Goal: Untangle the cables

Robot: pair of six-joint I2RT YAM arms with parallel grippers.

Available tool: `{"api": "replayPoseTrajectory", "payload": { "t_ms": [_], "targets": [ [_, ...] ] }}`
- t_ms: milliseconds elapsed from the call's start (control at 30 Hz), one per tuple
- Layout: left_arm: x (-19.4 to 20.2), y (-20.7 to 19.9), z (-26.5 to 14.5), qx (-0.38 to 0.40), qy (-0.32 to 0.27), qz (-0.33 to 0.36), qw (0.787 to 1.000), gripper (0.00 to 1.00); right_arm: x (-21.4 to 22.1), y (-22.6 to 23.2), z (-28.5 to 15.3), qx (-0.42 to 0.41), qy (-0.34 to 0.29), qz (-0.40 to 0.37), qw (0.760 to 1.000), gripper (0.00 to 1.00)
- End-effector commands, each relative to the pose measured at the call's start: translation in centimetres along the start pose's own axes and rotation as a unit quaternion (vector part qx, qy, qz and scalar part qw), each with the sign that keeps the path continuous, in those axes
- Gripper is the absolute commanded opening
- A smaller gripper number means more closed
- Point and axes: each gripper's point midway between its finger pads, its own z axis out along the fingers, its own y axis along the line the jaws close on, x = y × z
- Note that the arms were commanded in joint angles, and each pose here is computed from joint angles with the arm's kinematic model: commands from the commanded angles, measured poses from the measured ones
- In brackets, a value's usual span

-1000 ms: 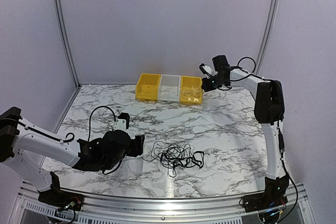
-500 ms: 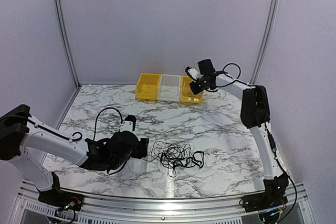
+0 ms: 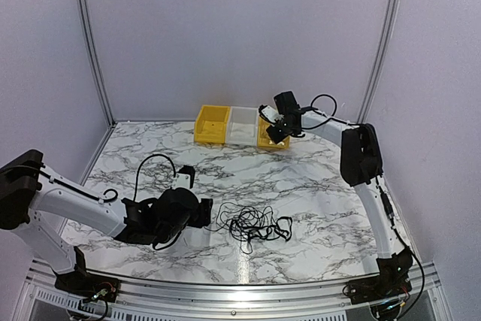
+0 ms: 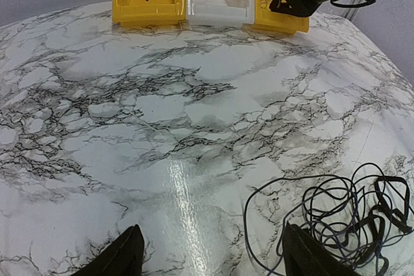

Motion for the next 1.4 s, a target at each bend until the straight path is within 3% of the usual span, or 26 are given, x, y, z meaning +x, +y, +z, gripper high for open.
{"api": "replayPoseTrajectory", "payload": {
  "t_ms": [0,267,533,633,700,833,1000,1167,1367],
  "targets": [
    [-0.2,0.1,0.0,-0.005,0.001,0.002,1.0,0.76,-2.9,-2.0,-5.7,0.026,-0.018,0.003,1.0,0.24],
    [-0.3,0.1,-0.1,-0.004,0.002,0.001,1.0,0.76,-2.5,-1.6,-11.0,-0.003,-0.004,0.013,1.0,0.44],
    [0.1,-0.7,-0.1,0.015,0.015,0.006,1.0,0.76,-1.9,-0.1,-15.6,-0.053,-0.006,0.02,0.998,0.48],
    [0.8,-1.6,-0.3,0.045,0.035,0.022,0.998,0.73,-1.6,3.8,-18.7,-0.155,-0.045,-0.026,0.986,0.44],
    [1.4,-1.8,-0.4,0.061,0.054,0.018,0.997,0.7,-0.1,8.1,-21.1,-0.25,-0.074,-0.071,0.963,0.42],
    [3.7,-1.4,0.0,0.089,0.112,-0.023,0.989,0.67,3.4,16.0,-24.6,-0.346,-0.093,-0.142,0.923,0.41],
    [5.1,-0.6,0.7,0.08,0.141,-0.057,0.985,0.65,6.3,22.0,-22.3,-0.367,-0.038,-0.161,0.915,0.41],
    [5.0,-0.8,0.7,0.082,0.142,-0.068,0.984,0.67,6.0,26.5,-20.2,-0.407,-0.007,-0.17,0.897,0.42],
    [4.6,0.4,-0.2,0.072,0.127,-0.086,0.986,0.7,5.6,29.0,-17.3,-0.382,0.007,-0.198,0.903,0.42]
  ]
}}
